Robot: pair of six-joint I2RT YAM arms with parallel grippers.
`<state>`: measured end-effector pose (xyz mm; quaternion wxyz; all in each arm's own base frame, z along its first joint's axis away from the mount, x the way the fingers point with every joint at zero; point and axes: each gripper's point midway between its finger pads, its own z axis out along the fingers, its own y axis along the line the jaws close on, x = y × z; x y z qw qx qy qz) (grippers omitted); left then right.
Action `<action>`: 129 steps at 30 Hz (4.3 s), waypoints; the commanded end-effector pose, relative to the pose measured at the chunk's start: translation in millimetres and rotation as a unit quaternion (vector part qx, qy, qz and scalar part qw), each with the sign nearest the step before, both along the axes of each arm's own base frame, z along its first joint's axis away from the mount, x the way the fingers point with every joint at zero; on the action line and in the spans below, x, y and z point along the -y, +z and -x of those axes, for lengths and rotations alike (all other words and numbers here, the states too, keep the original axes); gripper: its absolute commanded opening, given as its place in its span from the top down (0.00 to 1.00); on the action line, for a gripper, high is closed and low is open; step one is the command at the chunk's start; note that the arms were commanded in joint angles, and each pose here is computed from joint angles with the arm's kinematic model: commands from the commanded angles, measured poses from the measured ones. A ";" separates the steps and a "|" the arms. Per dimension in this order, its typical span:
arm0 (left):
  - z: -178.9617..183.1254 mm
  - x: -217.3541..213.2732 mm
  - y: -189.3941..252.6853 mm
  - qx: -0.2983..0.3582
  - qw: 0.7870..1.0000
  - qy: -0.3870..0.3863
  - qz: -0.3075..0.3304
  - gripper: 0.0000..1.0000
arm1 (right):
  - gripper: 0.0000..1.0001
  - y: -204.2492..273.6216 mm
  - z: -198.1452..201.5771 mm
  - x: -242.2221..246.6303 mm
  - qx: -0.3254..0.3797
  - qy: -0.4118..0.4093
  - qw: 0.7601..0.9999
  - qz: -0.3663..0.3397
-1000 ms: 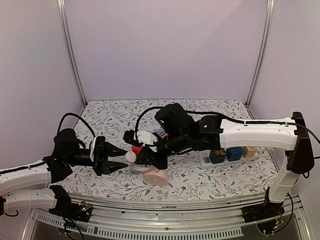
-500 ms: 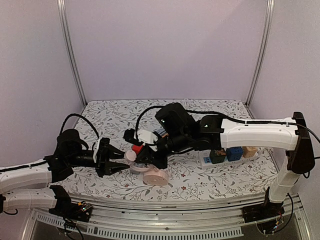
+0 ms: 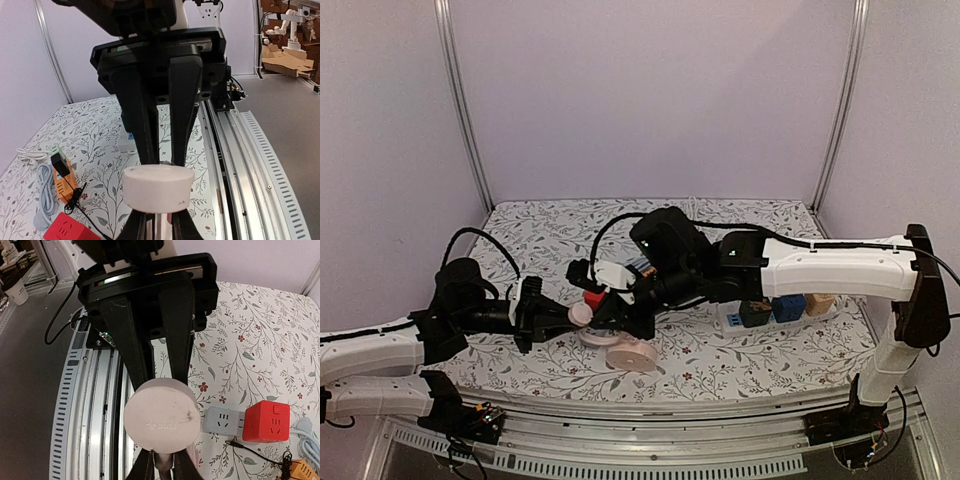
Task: Insert the plug
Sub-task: Adjust the plug, then insert the plug into the socket.
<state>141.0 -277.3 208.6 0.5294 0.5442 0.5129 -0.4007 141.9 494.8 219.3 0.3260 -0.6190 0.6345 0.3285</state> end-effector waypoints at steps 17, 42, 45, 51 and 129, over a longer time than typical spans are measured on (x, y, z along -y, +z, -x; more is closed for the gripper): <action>7.5 4.9 6.0 0.021 1.000 -0.015 0.009 1.00 | 0.44 22.7 3.4 -28.8 -0.040 -0.013 0.998 -0.052; -27.4 -37.7 1.6 -0.125 0.980 0.157 0.017 0.16 | 1.00 -17.6 0.4 57.4 -0.081 -0.144 0.973 0.161; -39.8 -45.6 11.1 -0.103 0.977 0.185 0.040 0.16 | 1.00 -9.0 7.8 113.9 -0.082 -0.210 0.950 0.217; -62.6 -58.9 14.7 -0.079 0.963 0.250 0.055 0.16 | 1.00 41.0 -8.6 167.6 -0.041 -0.310 0.926 0.212; -133.4 -148.3 -16.0 0.022 0.877 0.479 -0.005 0.15 | 1.00 -165.9 -104.0 -45.3 0.019 -0.093 0.958 0.270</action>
